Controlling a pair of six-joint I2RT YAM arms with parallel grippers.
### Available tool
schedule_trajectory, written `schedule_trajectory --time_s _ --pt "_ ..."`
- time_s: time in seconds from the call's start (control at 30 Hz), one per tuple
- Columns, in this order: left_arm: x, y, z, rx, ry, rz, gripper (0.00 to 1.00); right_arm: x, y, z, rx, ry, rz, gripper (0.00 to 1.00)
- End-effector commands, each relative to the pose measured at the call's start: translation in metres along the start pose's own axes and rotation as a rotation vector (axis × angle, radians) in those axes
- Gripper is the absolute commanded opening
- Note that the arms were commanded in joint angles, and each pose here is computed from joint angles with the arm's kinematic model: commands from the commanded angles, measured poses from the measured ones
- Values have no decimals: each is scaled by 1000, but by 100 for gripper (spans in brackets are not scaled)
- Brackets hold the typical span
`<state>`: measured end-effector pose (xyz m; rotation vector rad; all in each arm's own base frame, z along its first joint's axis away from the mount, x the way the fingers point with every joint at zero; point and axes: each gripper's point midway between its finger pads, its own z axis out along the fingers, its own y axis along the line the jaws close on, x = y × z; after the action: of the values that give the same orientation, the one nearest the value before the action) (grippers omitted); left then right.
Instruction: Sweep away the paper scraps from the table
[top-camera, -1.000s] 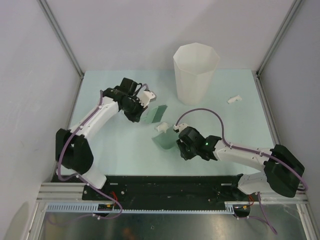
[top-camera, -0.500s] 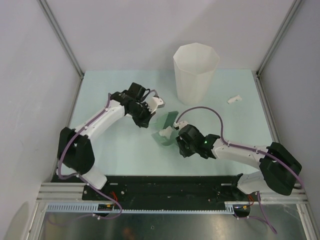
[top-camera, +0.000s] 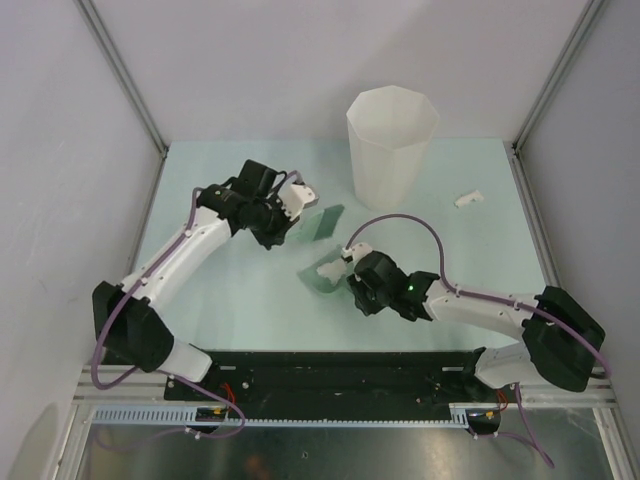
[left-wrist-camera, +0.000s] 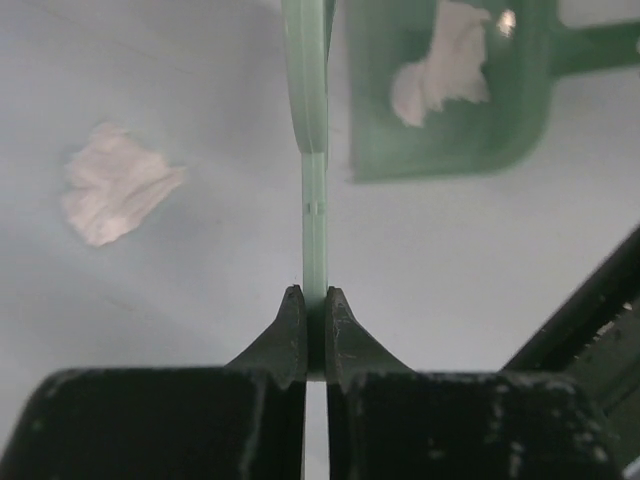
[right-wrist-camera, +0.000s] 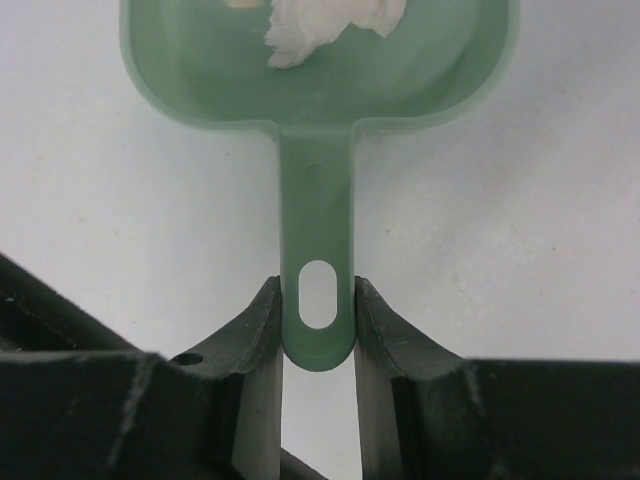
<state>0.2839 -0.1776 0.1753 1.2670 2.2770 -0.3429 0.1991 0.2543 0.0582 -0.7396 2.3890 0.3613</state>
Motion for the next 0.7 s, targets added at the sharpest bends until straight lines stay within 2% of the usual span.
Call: schedule_trajectory --time_s 0.0,0.17,0.33,0.47,0.57,0.6,0.67 --pt "-25 46 -47 -285 -82 -22 0 -37 18 -16 -71 -168 -61 0" --pt "-13 85 -76 -439 -80 -83 0 -55 30 -40 -146 -246 -66 0" --pt "8 110 -83 -469 -67 -163 0 -91 21 -94 -141 -349 -45 0" --pt "19 119 -89 -494 -59 -191 0 -121 -1 -135 -61 -355 -15 0" --pt "24 123 -91 -506 -58 -204 0 -137 -28 -148 41 -342 -13 0" --pt "22 120 -89 -486 -70 -204 0 -157 -39 -163 71 -386 5 0" --pt "23 118 -89 -478 -71 -199 0 -170 -56 -174 120 -399 19 0"
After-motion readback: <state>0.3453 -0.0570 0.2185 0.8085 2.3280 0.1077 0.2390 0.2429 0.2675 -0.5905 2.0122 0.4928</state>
